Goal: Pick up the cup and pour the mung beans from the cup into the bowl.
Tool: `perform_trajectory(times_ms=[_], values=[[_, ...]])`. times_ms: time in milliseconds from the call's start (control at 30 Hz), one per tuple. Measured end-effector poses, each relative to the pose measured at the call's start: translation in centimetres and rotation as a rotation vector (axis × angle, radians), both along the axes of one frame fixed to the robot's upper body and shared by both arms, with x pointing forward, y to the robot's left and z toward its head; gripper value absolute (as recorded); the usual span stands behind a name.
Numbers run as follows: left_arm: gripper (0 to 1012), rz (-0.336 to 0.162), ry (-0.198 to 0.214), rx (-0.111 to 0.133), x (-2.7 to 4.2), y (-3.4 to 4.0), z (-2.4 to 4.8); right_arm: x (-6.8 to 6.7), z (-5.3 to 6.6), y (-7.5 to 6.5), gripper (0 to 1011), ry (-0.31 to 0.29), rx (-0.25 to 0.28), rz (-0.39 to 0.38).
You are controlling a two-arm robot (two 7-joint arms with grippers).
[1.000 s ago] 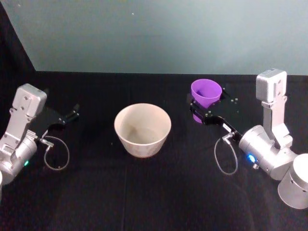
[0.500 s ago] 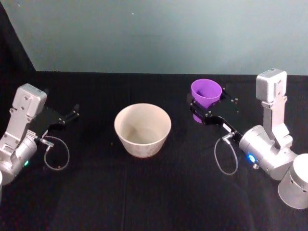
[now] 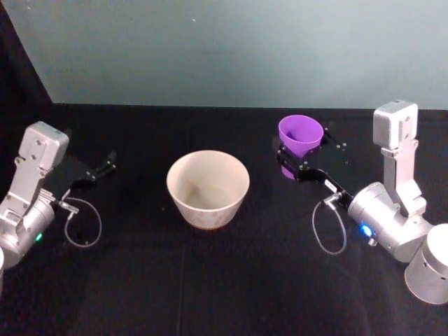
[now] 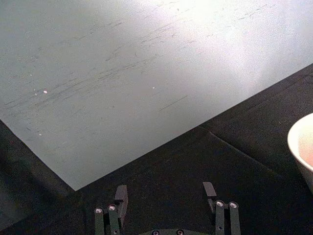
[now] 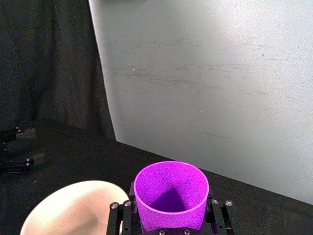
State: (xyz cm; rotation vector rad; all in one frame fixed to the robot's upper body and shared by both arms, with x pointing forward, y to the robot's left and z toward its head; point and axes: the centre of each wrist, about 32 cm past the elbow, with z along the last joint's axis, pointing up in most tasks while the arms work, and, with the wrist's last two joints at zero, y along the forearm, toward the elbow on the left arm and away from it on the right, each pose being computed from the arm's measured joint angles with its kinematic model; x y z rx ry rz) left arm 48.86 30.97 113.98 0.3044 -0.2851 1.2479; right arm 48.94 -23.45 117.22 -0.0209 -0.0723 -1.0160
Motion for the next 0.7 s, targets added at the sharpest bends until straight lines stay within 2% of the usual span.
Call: perform_trajectory(times_ms=[700], values=[[1000,0.000,0.000,0.000,0.00,0.00,0.00,0.00,0.00,0.00,734,0.000,0.000,0.000]])
